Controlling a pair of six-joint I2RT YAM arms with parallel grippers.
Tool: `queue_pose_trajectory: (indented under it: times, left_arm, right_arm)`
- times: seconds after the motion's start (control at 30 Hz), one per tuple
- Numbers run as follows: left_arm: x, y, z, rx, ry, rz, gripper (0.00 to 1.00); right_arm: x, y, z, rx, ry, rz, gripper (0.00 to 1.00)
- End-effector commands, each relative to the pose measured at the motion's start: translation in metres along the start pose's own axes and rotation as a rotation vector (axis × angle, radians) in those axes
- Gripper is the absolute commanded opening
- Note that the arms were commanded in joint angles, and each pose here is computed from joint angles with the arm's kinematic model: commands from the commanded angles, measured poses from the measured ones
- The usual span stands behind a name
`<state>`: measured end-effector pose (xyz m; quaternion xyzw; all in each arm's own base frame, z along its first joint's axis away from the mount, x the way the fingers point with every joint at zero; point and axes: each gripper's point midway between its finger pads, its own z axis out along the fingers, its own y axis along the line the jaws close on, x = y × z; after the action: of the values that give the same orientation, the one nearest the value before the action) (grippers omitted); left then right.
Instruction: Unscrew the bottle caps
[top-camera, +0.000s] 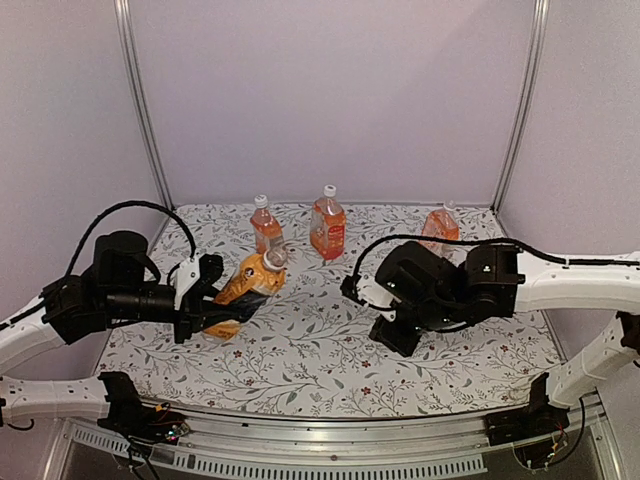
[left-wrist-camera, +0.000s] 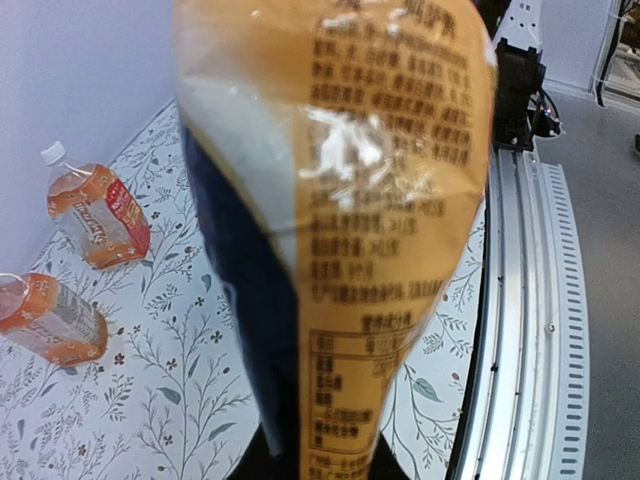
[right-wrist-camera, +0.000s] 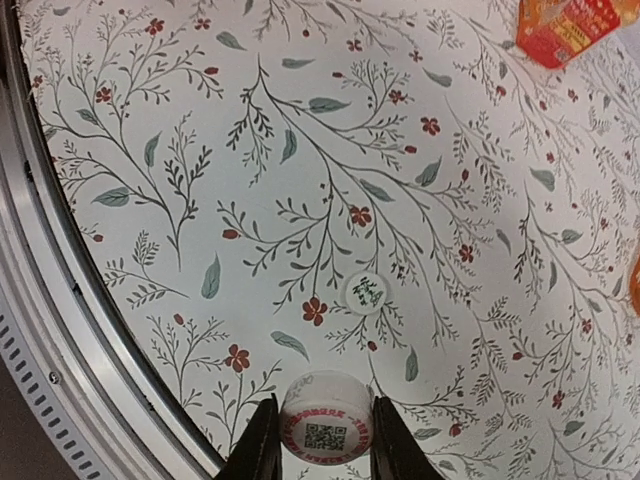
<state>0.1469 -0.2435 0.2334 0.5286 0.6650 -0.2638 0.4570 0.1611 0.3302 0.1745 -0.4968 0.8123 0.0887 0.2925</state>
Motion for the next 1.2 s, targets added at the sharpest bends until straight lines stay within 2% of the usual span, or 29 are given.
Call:
queue_pose_trajectory:
  times: [0.0, 0.23, 0.47, 0.53, 0.57, 0.67, 0.77, 0.83, 0.87, 1.03, 1.1, 1.17]
  left_arm:
    - [0.001, 0.011, -0.001, -0.059, -0.040, -0.050, 0.00]
    - [0.002, 0.009, 0.000, -0.052, -0.049, -0.046, 0.00]
    - [-0.013, 0.009, -0.004, -0.028, -0.055, -0.040, 0.00]
    - [-0.018, 0.007, -0.006, -0.019, -0.064, -0.036, 0.00]
    - [-0.021, 0.006, -0.007, -0.012, -0.073, -0.030, 0.00]
    - [-0.027, 0.001, -0.007, 0.019, -0.095, -0.010, 0.00]
    - [-0.031, -0.005, -0.004, 0.067, -0.098, -0.011, 0.00]
    - [-0.034, -0.007, -0.002, 0.084, -0.106, -0.018, 0.00]
    - [-0.037, -0.007, -0.002, 0.086, -0.117, -0.017, 0.00]
    - [-0.059, -0.010, -0.008, 0.100, -0.183, 0.009, 0.00]
    - [-0.070, -0.011, -0.011, 0.109, -0.211, 0.019, 0.00]
    - [-0.079, -0.014, -0.014, 0.123, -0.236, 0.028, 0.00]
  right_arm:
    - [0.044, 0.002, 0.042, 0.071, 0.148, 0.416, 0.00]
    - [0.069, 0.031, 0.102, 0.039, 0.341, 0.461, 0.00]
    - [0.100, 0.042, 0.123, 0.037, 0.462, 0.491, 0.00]
    - [0.105, 0.044, 0.125, 0.038, 0.487, 0.489, 0.03]
    - [0.105, 0.044, 0.125, 0.039, 0.496, 0.486, 0.08]
    - [0.104, 0.041, 0.123, 0.057, 0.510, 0.456, 0.43]
    - [0.091, 0.039, 0.117, 0.053, 0.480, 0.460, 0.70]
    - [0.076, 0.036, 0.108, 0.051, 0.446, 0.464, 0.93]
    - [0.067, 0.035, 0.101, 0.047, 0.425, 0.463, 0.98]
    - [0.015, 0.015, 0.051, 0.050, 0.277, 0.393, 0.99]
    - [-0.017, 0.007, 0.018, 0.029, 0.153, 0.355, 0.99]
    - [-0.052, 0.000, -0.024, -0.018, -0.024, 0.308, 0.99]
